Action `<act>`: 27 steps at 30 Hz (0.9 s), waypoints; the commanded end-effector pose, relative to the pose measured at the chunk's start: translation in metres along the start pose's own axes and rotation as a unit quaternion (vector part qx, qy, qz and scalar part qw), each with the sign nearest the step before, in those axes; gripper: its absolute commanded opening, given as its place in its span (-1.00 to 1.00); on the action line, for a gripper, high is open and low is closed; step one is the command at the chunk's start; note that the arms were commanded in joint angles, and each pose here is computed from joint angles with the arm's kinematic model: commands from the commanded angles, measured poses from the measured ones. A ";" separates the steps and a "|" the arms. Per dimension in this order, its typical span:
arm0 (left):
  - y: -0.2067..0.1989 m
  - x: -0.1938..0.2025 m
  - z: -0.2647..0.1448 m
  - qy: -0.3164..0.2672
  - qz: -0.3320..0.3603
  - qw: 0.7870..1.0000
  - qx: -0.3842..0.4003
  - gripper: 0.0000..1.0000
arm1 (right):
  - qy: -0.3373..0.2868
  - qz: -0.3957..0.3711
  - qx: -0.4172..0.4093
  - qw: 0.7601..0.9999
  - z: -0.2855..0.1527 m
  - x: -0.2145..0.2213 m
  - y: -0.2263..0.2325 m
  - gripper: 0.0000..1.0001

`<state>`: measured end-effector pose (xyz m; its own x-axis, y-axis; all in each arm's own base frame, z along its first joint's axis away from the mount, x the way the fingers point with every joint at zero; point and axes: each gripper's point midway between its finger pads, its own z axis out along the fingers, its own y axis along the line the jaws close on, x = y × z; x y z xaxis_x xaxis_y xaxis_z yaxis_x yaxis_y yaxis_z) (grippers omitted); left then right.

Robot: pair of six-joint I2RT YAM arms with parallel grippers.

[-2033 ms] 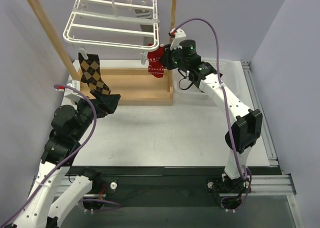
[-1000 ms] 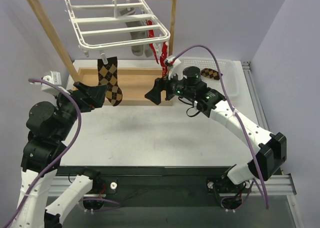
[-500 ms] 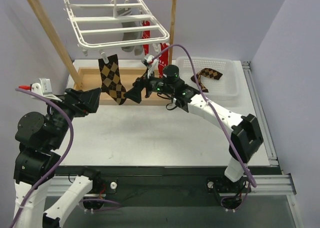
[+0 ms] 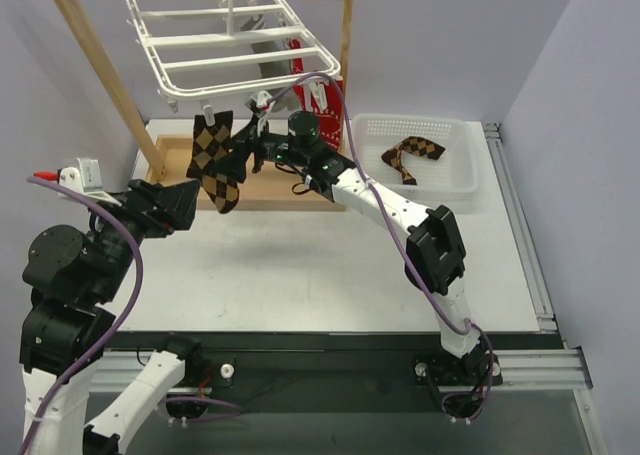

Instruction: Remove the socks clipped to the hanger

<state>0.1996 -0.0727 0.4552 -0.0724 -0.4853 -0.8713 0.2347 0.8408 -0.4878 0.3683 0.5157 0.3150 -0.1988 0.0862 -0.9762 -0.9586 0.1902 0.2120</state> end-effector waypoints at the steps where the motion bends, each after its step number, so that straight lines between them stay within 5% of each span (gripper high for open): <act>1: -0.001 -0.012 -0.008 -0.013 0.010 1.000 -0.005 0.95 | -0.039 -0.022 -0.062 0.997 0.009 -0.035 0.047 0.55; 8: -0.019 -0.014 0.013 0.017 -0.005 1.000 0.018 0.95 | -0.054 0.014 -0.089 0.994 -0.007 -0.029 0.075 0.17; 13: -0.028 -0.019 0.025 0.017 -0.010 0.999 0.032 0.95 | -0.054 0.059 -0.088 0.993 -0.013 -0.038 0.081 -0.70; 18: -0.054 -0.010 0.034 0.044 -0.008 0.994 0.103 0.95 | 0.005 0.116 -0.024 0.993 -0.032 -0.033 0.075 -0.99; 27: -0.067 -0.005 0.056 0.062 -0.023 0.988 0.142 0.95 | 0.097 0.187 -0.063 0.975 -0.086 -0.038 0.103 -1.00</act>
<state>0.2369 -0.1325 0.4656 -0.2508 -0.4462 -0.8591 0.4111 0.7544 -0.5118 0.2943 0.4812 0.3292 -0.5412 -0.0244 -0.8406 -0.8318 0.1627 0.5308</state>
